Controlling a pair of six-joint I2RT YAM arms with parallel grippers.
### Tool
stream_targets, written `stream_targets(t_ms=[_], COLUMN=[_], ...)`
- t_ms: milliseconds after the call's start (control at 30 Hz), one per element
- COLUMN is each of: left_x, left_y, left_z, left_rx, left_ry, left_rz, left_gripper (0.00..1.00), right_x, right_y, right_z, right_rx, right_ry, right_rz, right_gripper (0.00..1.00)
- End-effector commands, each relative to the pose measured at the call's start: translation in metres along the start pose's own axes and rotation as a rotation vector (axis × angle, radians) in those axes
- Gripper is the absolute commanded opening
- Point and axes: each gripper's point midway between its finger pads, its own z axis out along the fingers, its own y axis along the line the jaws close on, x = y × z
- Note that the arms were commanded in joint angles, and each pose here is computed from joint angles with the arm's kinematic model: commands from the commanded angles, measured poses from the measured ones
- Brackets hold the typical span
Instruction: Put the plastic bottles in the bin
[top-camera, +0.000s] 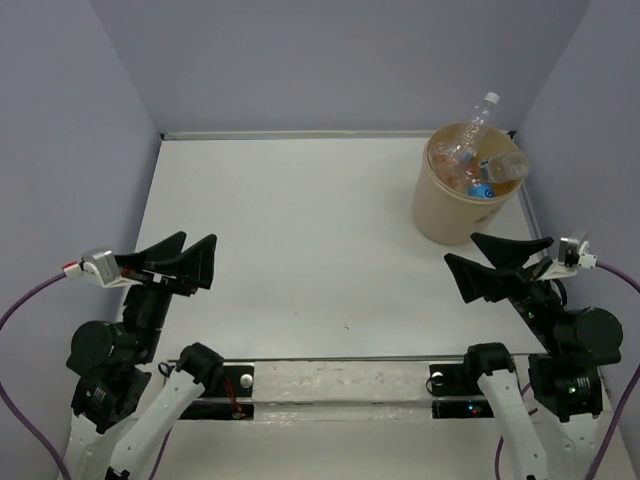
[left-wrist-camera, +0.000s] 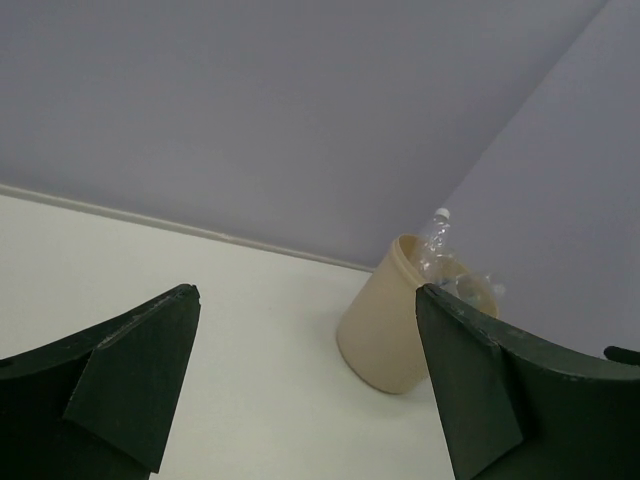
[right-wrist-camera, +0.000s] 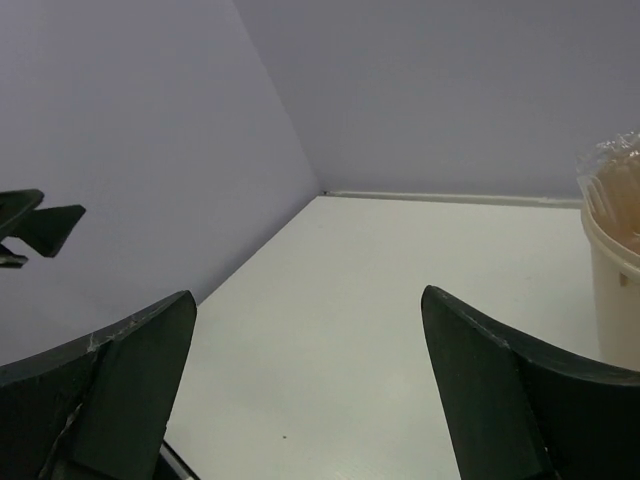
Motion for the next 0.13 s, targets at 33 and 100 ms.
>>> stream_targets(t_ms=[33, 100], left_x=[-0.0264, -0.0322], left_y=[-0.0147, -0.0180], left_z=[-0.0148, -0.0163], left_rx=[0.064, 0.071], left_ry=[-0.067, -0.075], left_rz=[-0.006, -0.017], left_gripper=[0.99, 0.99], right_x=[-0.0097, -0.0150], right_y=[-0.0065, -0.0047], right_z=[-0.0042, -0.0012], right_rx=[0.068, 0.066], right_ry=[-0.023, -0.023], right_rz=[-0.019, -0.019], right_gripper=[1.00, 1.00])
